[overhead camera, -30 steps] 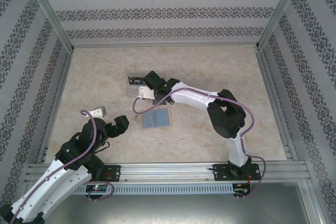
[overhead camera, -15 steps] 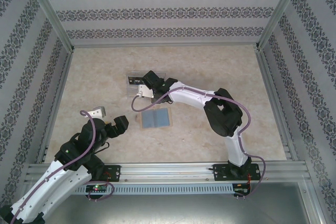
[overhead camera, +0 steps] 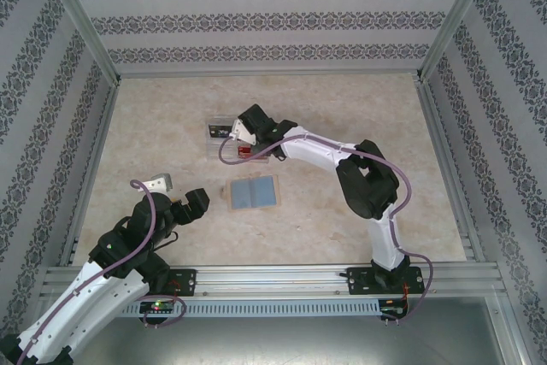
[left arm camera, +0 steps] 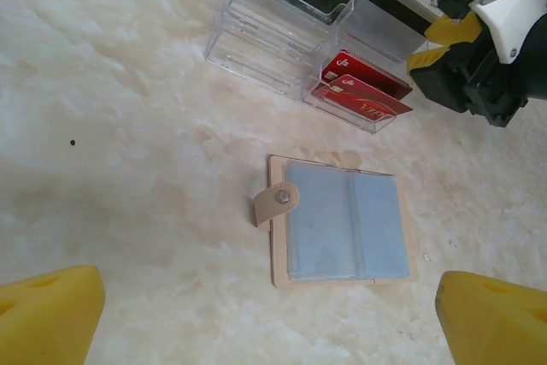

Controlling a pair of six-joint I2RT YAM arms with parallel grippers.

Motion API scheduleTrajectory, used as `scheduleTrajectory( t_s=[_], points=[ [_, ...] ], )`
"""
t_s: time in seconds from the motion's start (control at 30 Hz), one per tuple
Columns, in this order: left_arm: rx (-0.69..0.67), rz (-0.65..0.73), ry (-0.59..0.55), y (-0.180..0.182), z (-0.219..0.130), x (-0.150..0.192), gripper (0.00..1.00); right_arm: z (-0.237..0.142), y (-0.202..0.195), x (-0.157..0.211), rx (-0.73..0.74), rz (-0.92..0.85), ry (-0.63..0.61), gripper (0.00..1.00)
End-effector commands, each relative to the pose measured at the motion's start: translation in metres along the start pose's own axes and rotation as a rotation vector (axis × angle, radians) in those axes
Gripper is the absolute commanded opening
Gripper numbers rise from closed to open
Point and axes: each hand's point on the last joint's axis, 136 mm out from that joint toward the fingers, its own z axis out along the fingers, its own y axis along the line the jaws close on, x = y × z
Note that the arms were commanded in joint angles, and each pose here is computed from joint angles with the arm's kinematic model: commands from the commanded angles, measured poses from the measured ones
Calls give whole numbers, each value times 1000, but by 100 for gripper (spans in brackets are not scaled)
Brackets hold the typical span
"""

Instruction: Take the credit cards out of the card holder

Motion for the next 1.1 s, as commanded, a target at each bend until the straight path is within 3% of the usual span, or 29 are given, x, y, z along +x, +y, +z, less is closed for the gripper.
scheduleTrajectory(
  t_s=[0.0,0.2,0.43,0.6,1.07],
  points=[
    [-5,1,8,3,2,4,100,-20,-11,-6,19,71,-47,36],
    [5,7,13,1,2,4,100,-32,19,-10,-127,63,-106,38],
    [5,10,19,0,4,5,100,-11,44,0,-131,-43,-18,42],
    [6,10,21,0,4,5,100,-2,44,-1,-127,-45,3,49],
    [6,10,20,0,4,5,100,9,4,-2,23,54,31,45]
  ],
)
